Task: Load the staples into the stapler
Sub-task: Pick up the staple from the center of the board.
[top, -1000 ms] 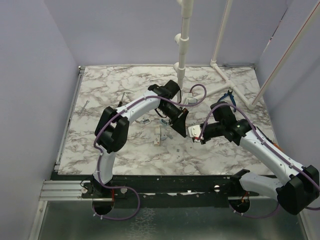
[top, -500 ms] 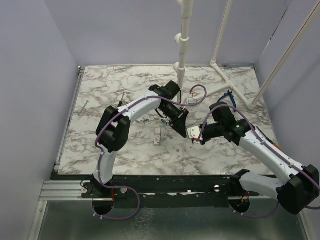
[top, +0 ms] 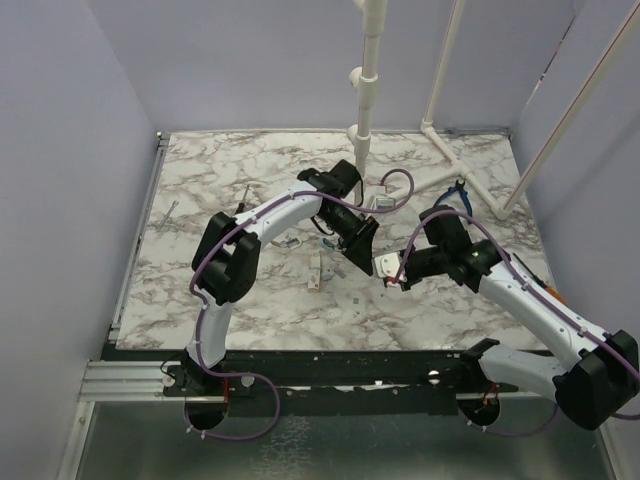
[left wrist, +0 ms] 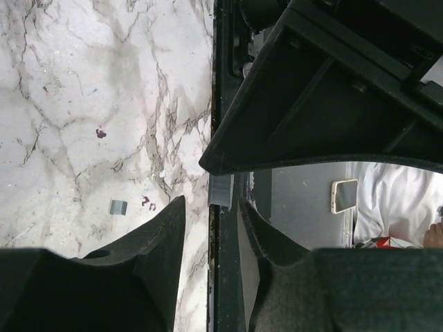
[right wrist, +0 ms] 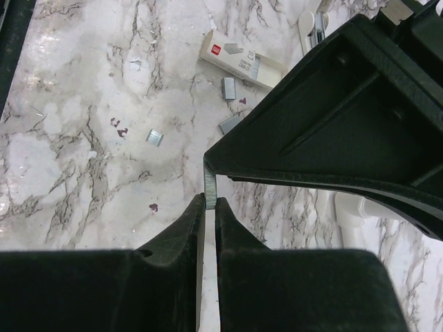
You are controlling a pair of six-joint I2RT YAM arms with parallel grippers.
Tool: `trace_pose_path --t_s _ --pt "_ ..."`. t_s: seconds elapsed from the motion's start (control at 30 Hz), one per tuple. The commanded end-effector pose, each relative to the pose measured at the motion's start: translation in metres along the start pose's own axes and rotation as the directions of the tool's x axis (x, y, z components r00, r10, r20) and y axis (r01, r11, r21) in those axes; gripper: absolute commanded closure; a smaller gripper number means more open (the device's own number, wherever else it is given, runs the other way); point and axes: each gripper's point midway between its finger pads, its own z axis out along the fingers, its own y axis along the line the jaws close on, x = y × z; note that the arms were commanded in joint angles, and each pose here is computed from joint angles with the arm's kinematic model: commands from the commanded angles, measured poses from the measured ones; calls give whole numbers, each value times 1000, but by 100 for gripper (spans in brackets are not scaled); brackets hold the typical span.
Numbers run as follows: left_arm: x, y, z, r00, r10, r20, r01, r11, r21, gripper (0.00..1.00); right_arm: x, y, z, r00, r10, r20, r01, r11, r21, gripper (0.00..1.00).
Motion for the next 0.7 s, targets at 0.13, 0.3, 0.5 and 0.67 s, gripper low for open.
trace_pose_path --t_s 0.13,0.3,0.5,0.67 --pt "-19 12 -24 994 102 46 -97 991 -88 57 -1 11 1 994 105 14 -105 994 11 92" --pt "-36 34 -71 968 210 135 -169 949 -268 52 -1 6 7 955 292 51 -294 955 38 93" --pt "-41 51 -117 877 432 211 -264 799 -540 45 -10 -6 16 829 544 132 -543 838 -43 94" --pt "-35 57 -142 813 565 137 -322 634 -703 22 -8 -12 21 667 726 168 -704 688 -176 94"
